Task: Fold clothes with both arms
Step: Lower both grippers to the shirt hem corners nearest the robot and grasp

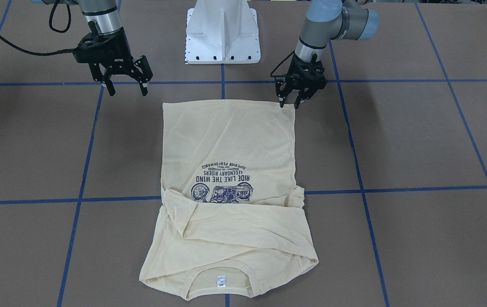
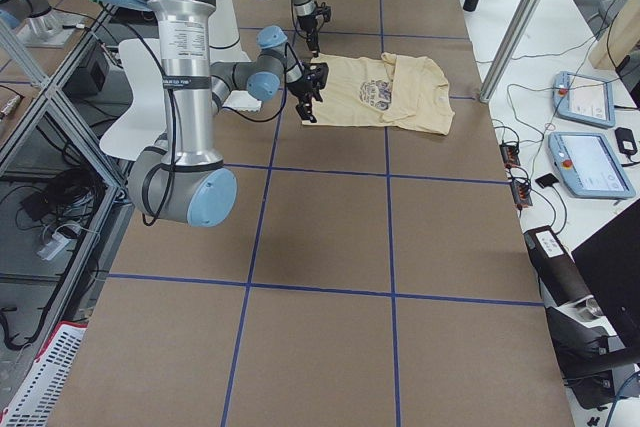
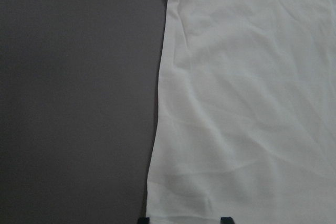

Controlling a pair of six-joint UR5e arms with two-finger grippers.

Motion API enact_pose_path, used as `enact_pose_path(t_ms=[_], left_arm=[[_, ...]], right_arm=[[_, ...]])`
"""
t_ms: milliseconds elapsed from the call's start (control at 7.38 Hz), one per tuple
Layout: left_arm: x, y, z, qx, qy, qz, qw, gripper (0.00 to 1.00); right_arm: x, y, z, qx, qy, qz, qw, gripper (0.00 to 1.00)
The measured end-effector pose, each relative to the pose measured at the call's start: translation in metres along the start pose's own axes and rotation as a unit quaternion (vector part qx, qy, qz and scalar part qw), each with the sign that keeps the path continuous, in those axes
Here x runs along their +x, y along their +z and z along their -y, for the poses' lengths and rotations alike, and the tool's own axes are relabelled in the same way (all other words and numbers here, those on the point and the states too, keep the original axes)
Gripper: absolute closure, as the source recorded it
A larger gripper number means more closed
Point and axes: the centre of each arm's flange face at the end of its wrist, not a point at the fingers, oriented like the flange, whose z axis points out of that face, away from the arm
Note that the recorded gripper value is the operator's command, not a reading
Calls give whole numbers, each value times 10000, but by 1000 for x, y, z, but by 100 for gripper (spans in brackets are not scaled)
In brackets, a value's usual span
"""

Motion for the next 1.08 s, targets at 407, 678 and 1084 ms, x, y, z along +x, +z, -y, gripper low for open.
enact_pose_path(t_ms=[407, 678, 1084], left_arm=[[-6, 2, -1, -12, 81, 74, 9999, 53], [-7, 3, -1, -17, 103, 84, 9999, 65], [-5, 2, -1, -16, 106, 71, 9999, 84]], right_arm=[[0, 1, -1, 14, -14, -7, 10000, 0], [0, 2, -2, 23, -17, -15, 10000, 0], [0, 4, -3, 17, -24, -36, 10000, 0]])
